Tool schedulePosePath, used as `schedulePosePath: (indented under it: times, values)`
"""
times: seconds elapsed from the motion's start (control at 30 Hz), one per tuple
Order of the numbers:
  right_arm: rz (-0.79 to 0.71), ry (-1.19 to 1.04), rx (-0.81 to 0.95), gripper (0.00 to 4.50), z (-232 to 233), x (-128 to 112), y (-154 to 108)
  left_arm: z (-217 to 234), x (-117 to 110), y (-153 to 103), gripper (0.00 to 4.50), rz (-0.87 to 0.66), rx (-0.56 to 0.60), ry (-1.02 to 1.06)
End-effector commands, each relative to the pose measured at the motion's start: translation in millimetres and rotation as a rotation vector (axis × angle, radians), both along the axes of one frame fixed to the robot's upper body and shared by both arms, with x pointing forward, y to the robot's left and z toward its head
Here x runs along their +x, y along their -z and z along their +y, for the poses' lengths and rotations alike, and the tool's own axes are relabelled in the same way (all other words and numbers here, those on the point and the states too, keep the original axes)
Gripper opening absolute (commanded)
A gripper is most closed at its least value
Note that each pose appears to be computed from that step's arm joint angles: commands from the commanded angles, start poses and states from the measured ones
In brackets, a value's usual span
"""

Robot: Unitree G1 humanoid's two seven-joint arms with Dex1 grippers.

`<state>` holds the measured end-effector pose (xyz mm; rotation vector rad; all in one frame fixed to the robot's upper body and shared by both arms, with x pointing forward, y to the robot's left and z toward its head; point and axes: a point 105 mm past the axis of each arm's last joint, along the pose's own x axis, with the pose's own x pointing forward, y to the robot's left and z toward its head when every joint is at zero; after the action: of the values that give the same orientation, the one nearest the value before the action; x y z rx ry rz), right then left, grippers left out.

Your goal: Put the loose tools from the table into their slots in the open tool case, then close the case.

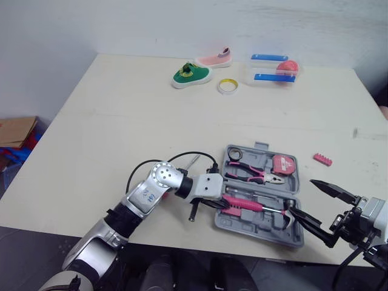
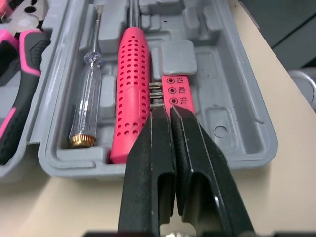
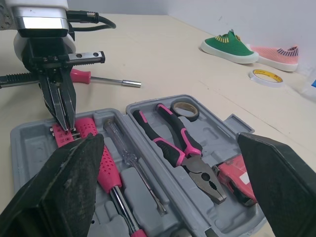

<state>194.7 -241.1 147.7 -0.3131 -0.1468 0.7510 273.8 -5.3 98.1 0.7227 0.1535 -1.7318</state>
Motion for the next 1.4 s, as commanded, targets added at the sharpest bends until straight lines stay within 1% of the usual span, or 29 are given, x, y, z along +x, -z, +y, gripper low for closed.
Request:
schedulePosePath:
  times: [0.03, 0.07, 0.17, 0.23, 0.27, 0.3, 0.33, 0.4, 0.43, 0.47, 0.5, 0.57, 0.63, 0.67, 0.73, 0.8, 0.87, 0.93, 1.0, 1.1, 1.17, 1.23, 1.27, 1.37, 1.4]
  values:
    - [-0.032, 0.006, 0.001, 4.5, -1, 0, -5, 20, -2, 50, 0.04, 0.074, 0.301, -0.032]
    - [-0.033, 0.007, 0.002, 4.5, -1, 0, -5, 19, 0, 53, 0.04, 0.061, 0.32, -0.042]
    - [-0.036, 0.023, 0.007, 4.5, -2, 1, -6, 8, 6, 49, 0.04, 0.037, 0.269, -0.065]
    - [-0.026, 0.056, 0.008, 4.5, -9, 0, -7, 1, 9, 28, 0.04, 0.038, 0.147, -0.053]
    - [-0.016, 0.071, -0.001, 4.5, -14, -2, -6, 2, 8, 18, 0.04, 0.043, 0.085, -0.014]
    - [-0.011, 0.091, -0.008, 4.5, -20, -4, -6, 3, 8, 4, 0.04, 0.055, -0.014, 0.016]
    - [-0.012, 0.115, -0.018, 4.5, -26, -6, -7, 3, 12, -15, 0.04, 0.018, -0.147, 0.044]
    - [-0.008, 0.189, -0.04, 4.5, -47, -13, -11, 24, 26, -54, 0.04, 0.023, -0.339, 0.006]
    - [-0.006, 0.223, -0.049, 4.5, -57, -18, -12, 36, 32, -67, 0.04, 0.033, -0.396, -0.024]
    - [-0.005, 0.242, -0.053, 4.5, -63, -22, -13, 45, 35, -74, 0.04, 0.045, -0.424, -0.041]
    - [0.0, 0.257, -0.059, 4.5, -68, -25, -13, 55, 38, -74, 0.04, 0.089, -0.41, -0.068]
    - [0.023, 0.3, -0.067, 4.5, -83, -33, -11, 78, 45, -71, 0.04, 0.073, -0.374, -0.121]
    - [-0.009, 0.418, -0.085, 4.5, -110, -43, -15, 116, 57, -71, 0.56, 0.019, -0.357, -0.246]
    - [-0.031, 0.48, -0.094, 4.5, -123, -49, -17, 137, 63, -73, 0.89, -0.013, -0.368, -0.329]
    - [-0.049, 0.569, -0.104, 4.5, -143, -62, -15, 177, 74, -77, 1.73, -0.053, -0.395, -0.497]
    - [-0.052, 0.649, -0.097, 4.5, -158, -73, -10, 214, 80, -78, 2.72, -0.088, -0.421, -0.649]
    - [-0.031, 0.708, -0.072, 4.5, -169, -84, -1, 246, 81, -76, 3.6, -0.11, -0.441, -0.782]
    - [-0.014, 0.779, -0.051, 4.5, -180, -95, 5, 275, 74, -69, 4.46, -0.105, -0.432, -0.881]
    - [-0.007, 0.865, -0.039, 4.5, -192, -106, 10, 302, 61, -61, 4.46, -0.106, -0.407, -0.971]
    - [0.003, 0.94, -0.039, 4.5, -203, -119, 15, 331, 47, -54, 4.46, -0.125, -0.386, -1.083]
    - [0.024, 1.012, -0.041, 4.5, -212, -125, 21, 345, 41, -53, 4.46, -0.144, -0.395, -1.148]
    - [0.034, 1.045, -0.041, 4.5, -216, -126, 24, 353, 38, -55, 4.46, -0.164, -0.412, -1.189]
    - [0.032, 1.024, -0.036, 4.5, -213, -121, 24, 354, 37, -56, 4.46, -0.168, -0.424, -1.203]
    - [-0.007, 0.895, -0.016, 4.5, -191, -83, 18, 340, 41, -60, 4.46, -0.164, -0.457, -1.171]
    - [-0.014, 0.876, -0.014, 4.5, -188, -77, 16, 336, 42, -61, 4.46, -0.161, -0.465, -1.162]
